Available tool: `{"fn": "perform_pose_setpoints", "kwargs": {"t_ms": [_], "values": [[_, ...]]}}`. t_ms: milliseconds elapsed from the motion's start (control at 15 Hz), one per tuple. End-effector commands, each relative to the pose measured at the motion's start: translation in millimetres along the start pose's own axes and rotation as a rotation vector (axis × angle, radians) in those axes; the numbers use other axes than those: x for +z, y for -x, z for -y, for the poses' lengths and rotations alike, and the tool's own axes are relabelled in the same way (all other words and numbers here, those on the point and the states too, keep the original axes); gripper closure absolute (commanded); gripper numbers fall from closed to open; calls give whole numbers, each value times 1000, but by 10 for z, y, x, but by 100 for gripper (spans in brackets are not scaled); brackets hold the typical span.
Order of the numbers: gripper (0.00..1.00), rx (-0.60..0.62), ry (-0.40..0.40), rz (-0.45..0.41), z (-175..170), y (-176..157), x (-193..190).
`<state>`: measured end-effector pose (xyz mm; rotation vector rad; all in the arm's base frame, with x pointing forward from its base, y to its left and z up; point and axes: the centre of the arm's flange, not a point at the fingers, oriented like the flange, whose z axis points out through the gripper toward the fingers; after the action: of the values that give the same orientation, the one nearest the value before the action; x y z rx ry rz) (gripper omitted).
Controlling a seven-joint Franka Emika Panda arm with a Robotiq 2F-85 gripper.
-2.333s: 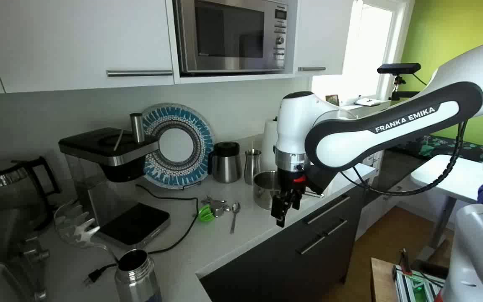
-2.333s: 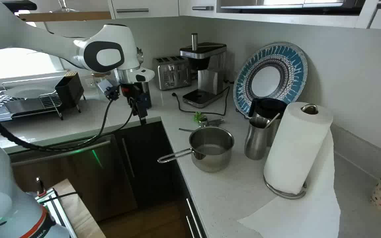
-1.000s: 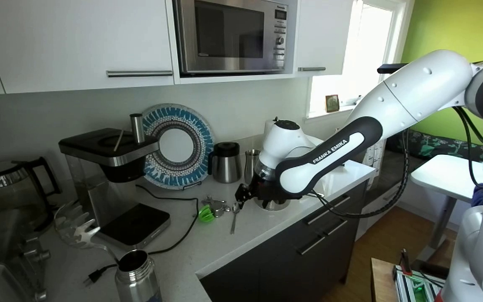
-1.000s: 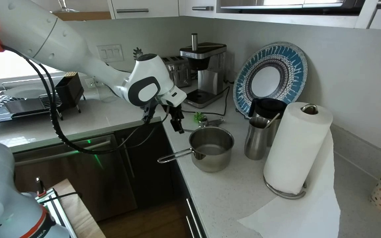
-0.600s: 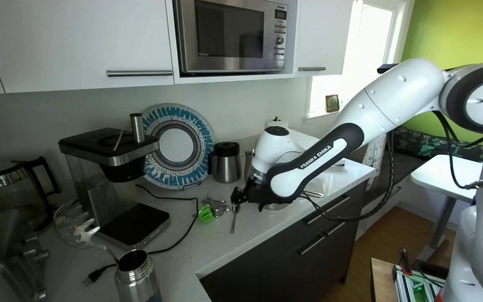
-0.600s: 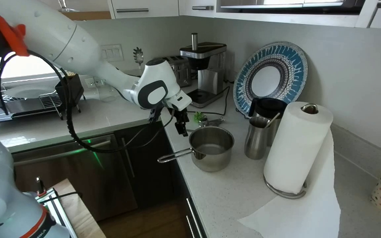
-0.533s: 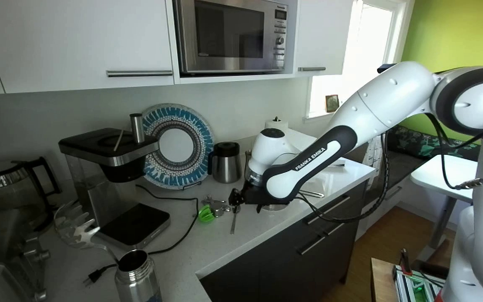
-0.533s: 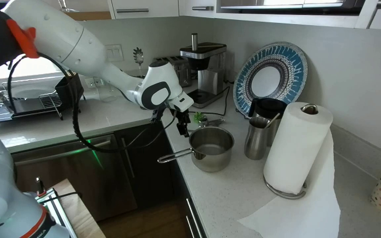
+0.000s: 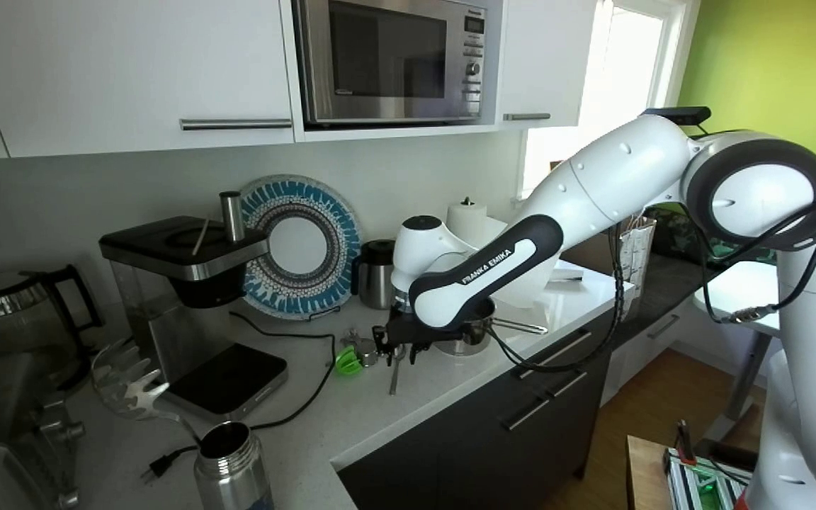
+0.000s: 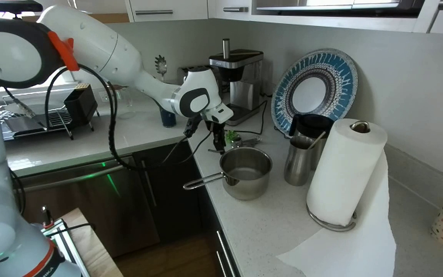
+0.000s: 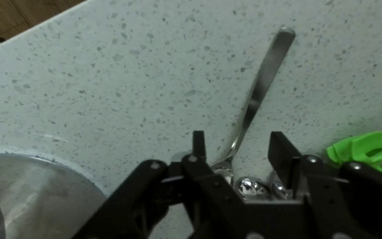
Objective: Put the silver spoon in the silver pot
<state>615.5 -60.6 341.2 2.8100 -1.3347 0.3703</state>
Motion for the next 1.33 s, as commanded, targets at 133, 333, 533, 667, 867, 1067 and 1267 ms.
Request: {"fn": "perform_pose_setpoints", "kwargs": {"t_ms": [133,333,533,667,867,1067,1267], "values": [[50,48,53,44,128,-217,146],[42,60,63,54,135,-237,229],[51,74,76,66,157,-254,286],[72,82,85,74,162,-257,329],[97,89,91,73,143,-265,265],[100,75,72,41,133,-203,17],[98,38,40,0,137,-122,-329]]}}
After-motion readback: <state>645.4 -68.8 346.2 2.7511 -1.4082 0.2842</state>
